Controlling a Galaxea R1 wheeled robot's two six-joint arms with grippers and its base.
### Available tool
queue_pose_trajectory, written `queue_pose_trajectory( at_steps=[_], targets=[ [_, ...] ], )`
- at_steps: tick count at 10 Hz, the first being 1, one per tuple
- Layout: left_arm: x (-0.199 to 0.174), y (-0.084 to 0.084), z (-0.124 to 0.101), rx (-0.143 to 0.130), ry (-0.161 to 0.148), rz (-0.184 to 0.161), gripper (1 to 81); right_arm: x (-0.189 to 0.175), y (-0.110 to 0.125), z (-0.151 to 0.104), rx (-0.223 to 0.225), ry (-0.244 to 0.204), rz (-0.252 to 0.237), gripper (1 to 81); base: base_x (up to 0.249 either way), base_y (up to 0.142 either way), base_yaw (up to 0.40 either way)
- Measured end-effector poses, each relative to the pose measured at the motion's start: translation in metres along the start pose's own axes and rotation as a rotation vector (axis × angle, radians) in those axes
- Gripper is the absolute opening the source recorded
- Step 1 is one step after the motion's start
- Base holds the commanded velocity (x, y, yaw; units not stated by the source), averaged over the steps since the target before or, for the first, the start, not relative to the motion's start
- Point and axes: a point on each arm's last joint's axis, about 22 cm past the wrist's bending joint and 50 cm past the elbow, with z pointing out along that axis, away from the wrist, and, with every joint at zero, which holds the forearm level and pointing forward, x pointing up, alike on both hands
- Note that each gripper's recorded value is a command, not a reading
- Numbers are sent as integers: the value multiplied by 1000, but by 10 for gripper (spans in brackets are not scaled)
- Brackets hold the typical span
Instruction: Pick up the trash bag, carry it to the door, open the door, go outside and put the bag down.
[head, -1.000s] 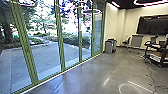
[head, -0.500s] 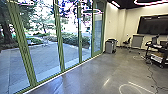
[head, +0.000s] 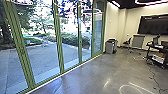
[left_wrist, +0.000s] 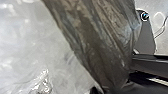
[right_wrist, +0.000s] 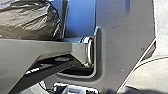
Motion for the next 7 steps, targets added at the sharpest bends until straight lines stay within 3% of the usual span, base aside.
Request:
queue_pose_trajectory(
  at_steps=[7],
  targets=[
    [-1, -1, 0, 1, 0, 0, 10, 2, 0, 0, 0, 3, -1, 811, 132, -77, 0]
  ],
)
